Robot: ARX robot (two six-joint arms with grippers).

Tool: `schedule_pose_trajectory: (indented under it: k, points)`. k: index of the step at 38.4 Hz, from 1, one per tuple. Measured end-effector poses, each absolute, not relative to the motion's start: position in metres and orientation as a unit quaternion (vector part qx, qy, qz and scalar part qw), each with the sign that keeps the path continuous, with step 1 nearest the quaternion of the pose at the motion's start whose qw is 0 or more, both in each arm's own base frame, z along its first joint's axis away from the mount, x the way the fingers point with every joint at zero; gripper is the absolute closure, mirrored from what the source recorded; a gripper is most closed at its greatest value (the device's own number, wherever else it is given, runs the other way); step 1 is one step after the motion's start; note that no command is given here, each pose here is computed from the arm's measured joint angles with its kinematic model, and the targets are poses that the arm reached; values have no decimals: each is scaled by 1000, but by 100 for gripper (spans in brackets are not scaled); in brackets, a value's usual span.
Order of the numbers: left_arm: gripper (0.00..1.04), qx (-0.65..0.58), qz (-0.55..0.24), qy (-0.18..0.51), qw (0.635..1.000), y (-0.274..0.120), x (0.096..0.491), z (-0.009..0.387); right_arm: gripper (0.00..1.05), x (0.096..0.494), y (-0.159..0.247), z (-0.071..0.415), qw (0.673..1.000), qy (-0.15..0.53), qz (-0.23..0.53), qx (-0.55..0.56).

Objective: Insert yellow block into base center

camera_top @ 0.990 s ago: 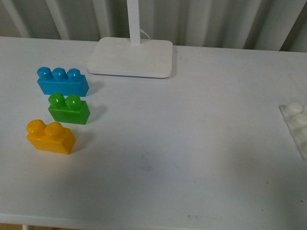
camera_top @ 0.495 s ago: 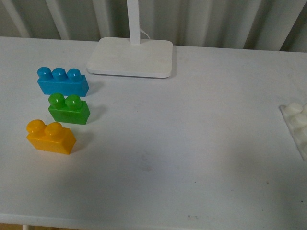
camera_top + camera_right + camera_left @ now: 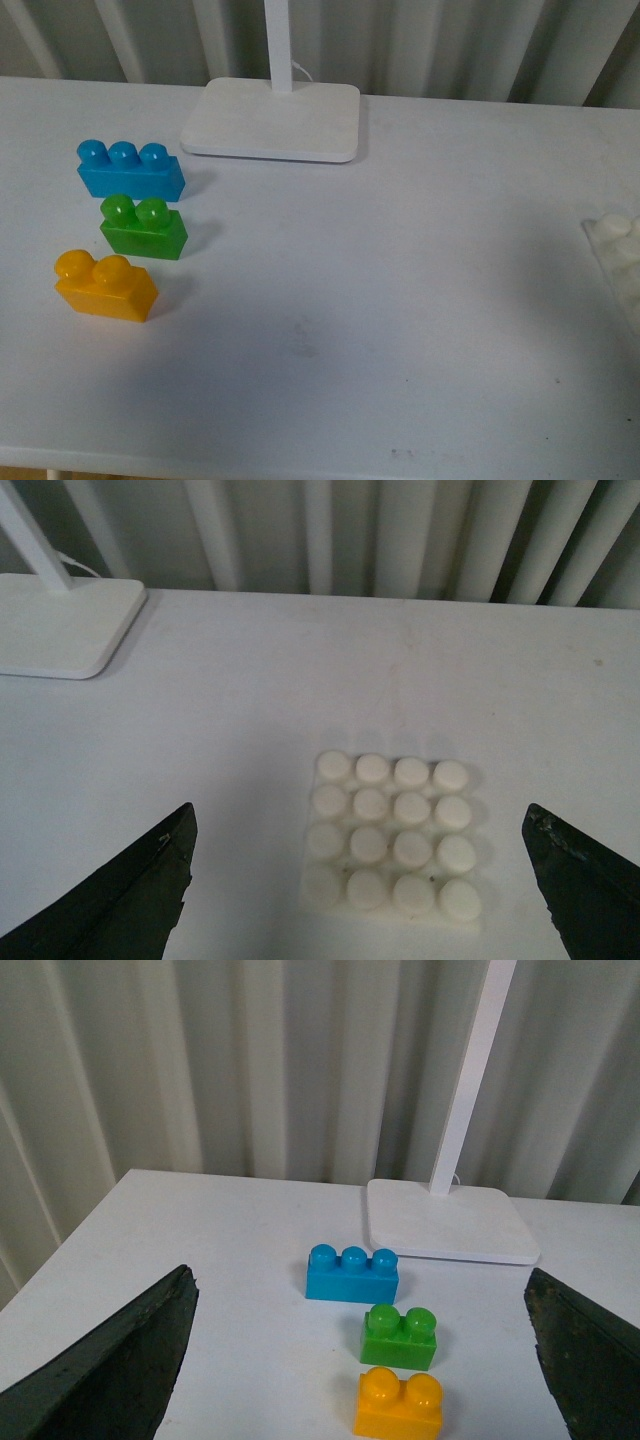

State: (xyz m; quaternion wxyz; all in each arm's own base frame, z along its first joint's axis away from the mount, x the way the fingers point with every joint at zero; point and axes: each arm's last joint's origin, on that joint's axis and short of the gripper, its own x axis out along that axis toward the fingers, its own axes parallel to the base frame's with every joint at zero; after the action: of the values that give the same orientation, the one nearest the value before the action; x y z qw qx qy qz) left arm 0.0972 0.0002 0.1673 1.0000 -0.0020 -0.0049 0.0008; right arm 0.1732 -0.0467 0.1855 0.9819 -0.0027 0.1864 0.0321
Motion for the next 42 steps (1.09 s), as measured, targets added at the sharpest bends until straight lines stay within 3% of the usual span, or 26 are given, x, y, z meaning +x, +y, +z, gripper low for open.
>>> schedule_pose_trajectory:
  k: [9, 17, 30, 42]
  points:
    - [6, -2, 1, -5, 1000, 0, 97, 167, 9, 224, -88, 162, 965, 262, 6, 0]
    - [6, -2, 1, -5, 1000, 0, 97, 167, 9, 254, -109, 109, 930, 360, 25, 62]
    - [6, -2, 1, -5, 1000, 0, 97, 167, 9, 286, -115, 66, 916, 392, 26, 83]
    - [6, -2, 1, -5, 1000, 0, 97, 167, 9, 294, -82, 59, 909, 409, 57, 52]
